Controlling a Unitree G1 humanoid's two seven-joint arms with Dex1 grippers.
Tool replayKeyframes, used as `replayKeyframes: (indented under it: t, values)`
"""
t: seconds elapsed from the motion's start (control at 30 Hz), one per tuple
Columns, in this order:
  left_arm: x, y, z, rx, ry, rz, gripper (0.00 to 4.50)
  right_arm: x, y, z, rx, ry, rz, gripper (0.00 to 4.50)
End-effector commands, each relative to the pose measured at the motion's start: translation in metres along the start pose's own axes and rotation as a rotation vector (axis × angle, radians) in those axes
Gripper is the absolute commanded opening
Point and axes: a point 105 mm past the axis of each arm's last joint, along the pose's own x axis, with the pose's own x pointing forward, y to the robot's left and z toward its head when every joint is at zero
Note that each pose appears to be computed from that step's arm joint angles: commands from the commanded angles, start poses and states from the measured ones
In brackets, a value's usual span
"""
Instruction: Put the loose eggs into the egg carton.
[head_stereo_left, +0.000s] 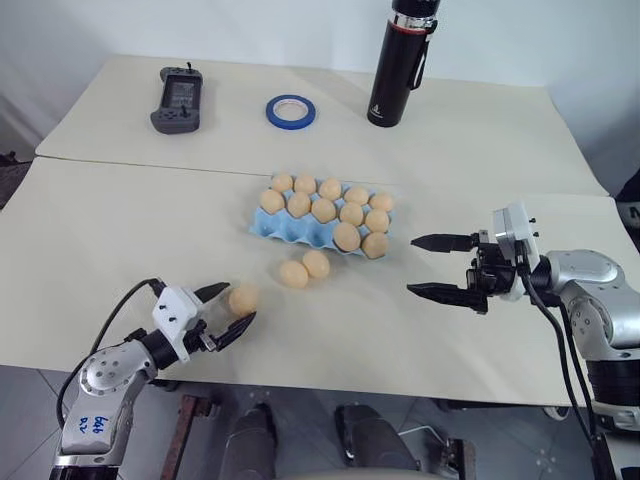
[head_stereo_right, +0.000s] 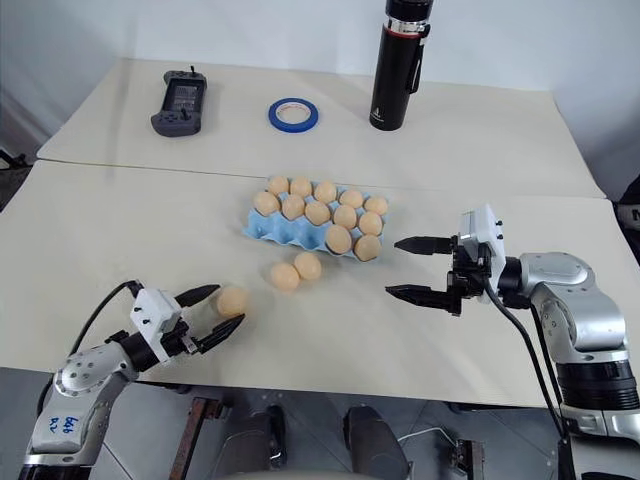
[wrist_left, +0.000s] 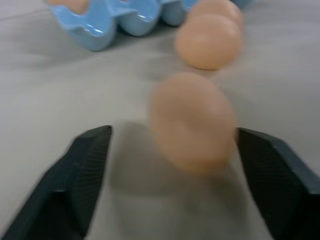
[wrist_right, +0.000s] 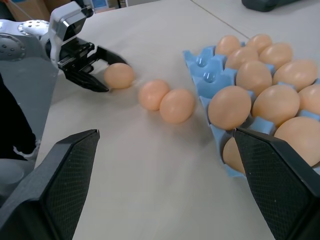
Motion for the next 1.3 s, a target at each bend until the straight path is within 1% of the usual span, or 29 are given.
replayKeyframes:
  t: [0.03,0.1,0.13,0.17,0.27,0.3,0.47,0.53,0.6,0.63,0.67,0.77,0.93,1.07,1.13,1.2,1.3]
  values:
    - [0.002,0.003,0.004,0.028,-0.008,-0.012,2.41,-0.004,0.002,0.011,-0.041,-0.023,-0.015,4.50]
    - [0.002,0.006,0.006,0.031,-0.016,-0.004,1.79,-0.004,0.001,0.011,-0.044,-0.023,-0.022,4.50]
    - [0.002,0.007,0.008,0.036,-0.027,-0.007,1.55,-0.004,0.001,0.011,-0.046,-0.024,-0.026,4.50]
    - [0.002,0.008,0.009,0.047,-0.033,-0.006,1.17,-0.004,0.000,0.011,-0.048,-0.024,-0.029,4.50]
    - [0.003,0.014,0.013,0.059,-0.048,0.015,0.21,-0.004,-0.001,0.011,-0.049,-0.024,-0.033,4.50]
    - [0.003,0.015,0.016,0.061,-0.065,0.020,0.04,-0.004,0.000,0.010,-0.049,-0.023,-0.034,4.50]
    - [0.006,0.024,0.025,0.054,-0.103,0.056,0.04,-0.004,-0.001,0.009,-0.051,-0.022,-0.044,4.50]
    - [0.007,0.026,0.023,0.047,-0.093,0.063,0.04,-0.004,-0.001,0.008,-0.053,-0.019,-0.046,4.50]
    - [0.005,0.024,0.022,0.053,-0.075,0.027,0.04,-0.005,-0.003,0.009,-0.057,-0.021,-0.054,4.50]
    - [0.003,0.026,0.022,0.043,-0.062,0.046,0.04,-0.005,-0.003,0.009,-0.057,-0.020,-0.057,4.50]
    - [0.002,0.028,0.022,0.023,-0.056,0.057,0.20,-0.005,-0.003,0.009,-0.057,-0.020,-0.058,4.50]
    - [-0.004,0.024,0.026,-0.003,-0.051,0.040,0.90,-0.007,-0.002,0.008,-0.058,-0.016,-0.061,4.50]
    - [-0.018,0.016,0.034,-0.015,-0.043,0.004,2.51,-0.009,-0.002,0.008,-0.058,-0.015,-0.067,4.50]
    - [-0.029,-0.021,0.044,-0.055,-0.019,-0.140,3.82,-0.011,-0.001,0.007,-0.049,-0.007,-0.069,4.50]
    - [-0.031,-0.025,0.048,-0.053,-0.020,-0.141,4.47,-0.011,-0.001,0.006,-0.048,-0.006,-0.068,4.50]
    - [-0.032,-0.025,0.052,-0.039,-0.025,-0.118,4.47,-0.010,-0.001,0.007,-0.047,-0.006,-0.067,4.50]
    - [-0.028,-0.020,0.061,0.027,-0.060,-0.062,4.47,-0.009,-0.002,0.006,-0.044,-0.004,-0.061,4.50]
